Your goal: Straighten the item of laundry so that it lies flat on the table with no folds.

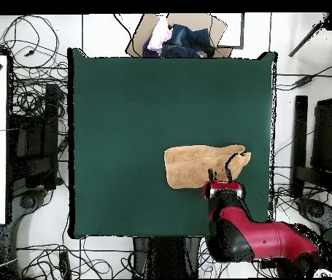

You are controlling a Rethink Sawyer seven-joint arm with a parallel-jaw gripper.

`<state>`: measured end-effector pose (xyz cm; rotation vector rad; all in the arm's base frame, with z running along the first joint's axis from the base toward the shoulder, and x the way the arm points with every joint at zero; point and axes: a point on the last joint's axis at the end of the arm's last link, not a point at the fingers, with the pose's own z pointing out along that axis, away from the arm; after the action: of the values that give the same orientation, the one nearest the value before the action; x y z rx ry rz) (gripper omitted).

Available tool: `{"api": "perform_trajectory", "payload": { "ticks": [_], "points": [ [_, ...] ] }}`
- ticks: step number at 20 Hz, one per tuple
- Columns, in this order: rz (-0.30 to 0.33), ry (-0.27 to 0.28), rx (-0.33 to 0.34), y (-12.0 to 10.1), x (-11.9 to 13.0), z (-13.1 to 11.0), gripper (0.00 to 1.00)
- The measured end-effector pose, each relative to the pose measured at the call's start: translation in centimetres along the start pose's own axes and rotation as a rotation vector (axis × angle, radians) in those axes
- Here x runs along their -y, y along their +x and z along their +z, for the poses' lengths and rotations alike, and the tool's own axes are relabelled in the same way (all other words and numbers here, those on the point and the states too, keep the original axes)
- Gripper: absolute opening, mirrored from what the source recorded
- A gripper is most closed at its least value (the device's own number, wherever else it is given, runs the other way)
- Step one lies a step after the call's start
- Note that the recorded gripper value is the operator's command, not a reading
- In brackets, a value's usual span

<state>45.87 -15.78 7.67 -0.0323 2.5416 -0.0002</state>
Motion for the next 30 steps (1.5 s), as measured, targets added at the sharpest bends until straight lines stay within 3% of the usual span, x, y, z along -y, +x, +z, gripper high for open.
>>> {"api": "perform_trajectory", "payload": {
  "ticks": [17,30],
  "points": [
    [-0.042,0.016,-0.005,0.1,-2.7,-0.3,1.00],
    [-0.021,0.028,0.000,0.2,-4.9,0.1,1.00]
  ]
}}
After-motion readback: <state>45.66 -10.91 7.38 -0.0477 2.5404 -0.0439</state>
